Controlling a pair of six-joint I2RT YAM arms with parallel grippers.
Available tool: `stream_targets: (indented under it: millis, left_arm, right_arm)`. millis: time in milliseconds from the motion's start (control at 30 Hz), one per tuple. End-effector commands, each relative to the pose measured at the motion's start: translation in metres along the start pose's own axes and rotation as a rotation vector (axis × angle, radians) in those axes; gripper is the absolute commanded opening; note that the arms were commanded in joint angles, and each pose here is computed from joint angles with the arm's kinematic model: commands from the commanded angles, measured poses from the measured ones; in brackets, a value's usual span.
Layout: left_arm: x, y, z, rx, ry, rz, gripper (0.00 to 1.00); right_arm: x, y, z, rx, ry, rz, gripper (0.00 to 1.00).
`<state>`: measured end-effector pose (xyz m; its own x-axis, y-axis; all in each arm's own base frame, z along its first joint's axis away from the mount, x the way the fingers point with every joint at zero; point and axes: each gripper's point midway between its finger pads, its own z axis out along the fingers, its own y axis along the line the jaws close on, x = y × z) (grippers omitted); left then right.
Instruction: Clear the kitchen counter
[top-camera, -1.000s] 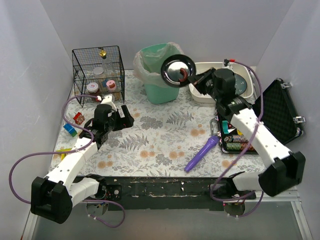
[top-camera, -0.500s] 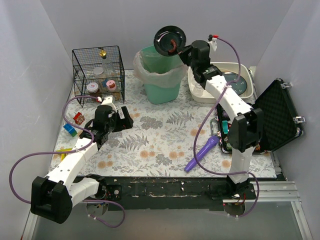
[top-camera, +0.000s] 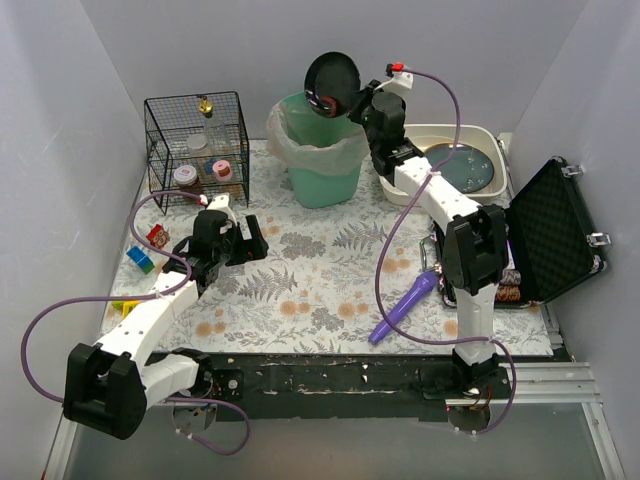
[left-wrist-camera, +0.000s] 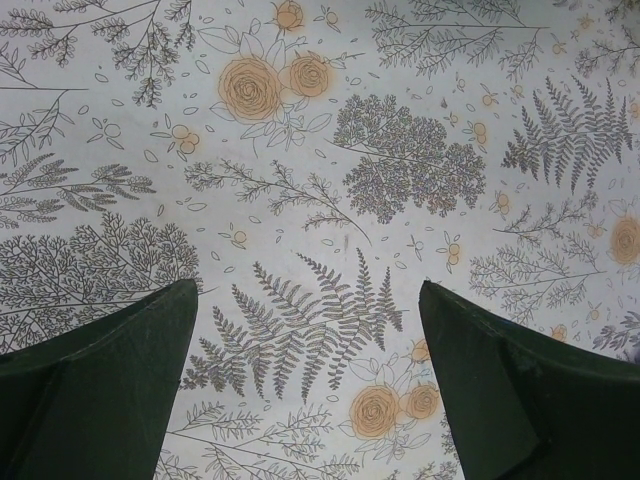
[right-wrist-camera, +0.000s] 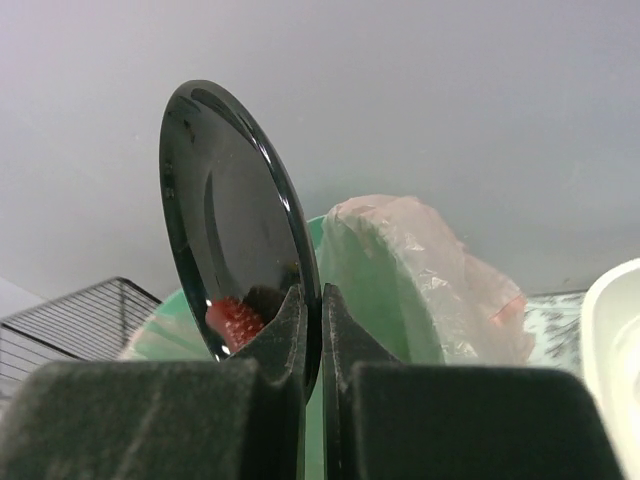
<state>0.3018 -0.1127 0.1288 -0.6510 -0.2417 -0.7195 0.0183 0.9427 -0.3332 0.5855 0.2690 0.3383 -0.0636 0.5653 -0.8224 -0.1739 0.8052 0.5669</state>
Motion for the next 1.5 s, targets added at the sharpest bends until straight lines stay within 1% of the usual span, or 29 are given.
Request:
stream_targets:
  millis: [0, 67, 100, 167, 233, 300, 433, 533, 600, 700, 767, 833, 867, 933, 1033, 1133, 1233, 1333, 1467]
  left_arm:
    - [-0.005, -0.002, -0.002, 0.009, -0.009, 0.009, 0.94]
    - [-0.005, -0.002, -0.002, 0.009, -0.009, 0.009, 0.94]
    - [-0.006, -0.002, -0.002, 0.008, -0.011, 0.009, 0.95]
    - [-0.004, -0.001, -0.001, 0.005, -0.007, 0.009, 0.95]
    - [-0.004, -0.001, 0.0, 0.002, -0.005, 0.009, 0.95]
    - [-0.004, 0.0, 0.0, -0.002, -0.003, 0.008, 0.95]
    - [-0.004, 0.0, 0.001, -0.002, -0.003, 0.009, 0.95]
    - [-0.004, 0.0, 0.001, -0.001, -0.001, 0.01, 0.95]
    - [-0.004, 0.0, 0.001, -0.001, -0.001, 0.01, 0.95]
    - [-0.004, -0.001, 0.001, 0.0, -0.001, 0.013, 0.95]
    - [-0.004, -0.001, 0.001, 0.002, -0.003, 0.013, 0.95]
    - [-0.004, -0.001, 0.001, 0.005, 0.0, 0.012, 0.95]
    - [-0.004, -0.001, 0.001, 0.005, 0.0, 0.011, 0.95]
    - [-0.004, -0.001, 0.001, 0.006, 0.002, 0.012, 0.96]
    - [-0.004, -0.002, 0.001, 0.006, 0.0, 0.012, 0.96]
    - [-0.004, -0.002, 0.001, 0.008, -0.002, 0.012, 0.96]
    - [-0.001, -0.008, 0.001, 0.041, 0.017, 0.012, 0.96]
    - [0.001, -0.009, 0.002, 0.05, 0.026, 0.01, 0.96]
    - [0.0, -0.009, 0.002, 0.046, 0.024, 0.009, 0.96]
  right_arm:
    - [-0.073, 0.045, -0.019, -0.131, -0.234, -0.25, 0.01]
    - [-0.076, 0.047, -0.024, -0.124, -0.268, -0.324, 0.01]
    - [-0.08, 0.048, -0.028, -0.107, -0.308, -0.401, 0.01]
    - [-0.086, 0.05, -0.032, -0.071, -0.348, -0.498, 0.01]
    - [-0.089, 0.052, -0.037, -0.037, -0.382, -0.568, 0.01]
    - [-0.095, 0.048, -0.044, -0.01, -0.418, -0.591, 0.01]
    - [-0.11, 0.046, -0.058, 0.002, -0.458, -0.531, 0.01]
    - [-0.126, 0.044, -0.065, -0.046, -0.455, -0.397, 0.01]
    - [-0.126, 0.031, -0.064, -0.091, -0.39, -0.215, 0.01]
    - [-0.139, 0.006, -0.075, -0.141, -0.365, 0.057, 0.01]
    - [-0.133, -0.019, -0.079, -0.138, -0.337, 0.175, 0.01]
    - [-0.134, -0.034, -0.089, -0.155, -0.333, 0.327, 0.01]
    - [-0.133, -0.043, -0.092, -0.151, -0.33, 0.368, 0.01]
    - [-0.122, -0.065, -0.096, -0.107, -0.311, 0.424, 0.01]
    - [-0.107, -0.11, -0.1, 0.029, -0.296, 0.498, 0.01]
    - [-0.082, -0.159, -0.107, 0.161, -0.259, 0.618, 0.01]
    - [-0.06, -0.198, -0.115, 0.252, -0.244, 0.691, 0.01]
    - [-0.044, -0.231, -0.118, 0.336, -0.233, 0.691, 0.01]
    - [-0.035, -0.273, -0.12, 0.455, -0.232, 0.686, 0.01]
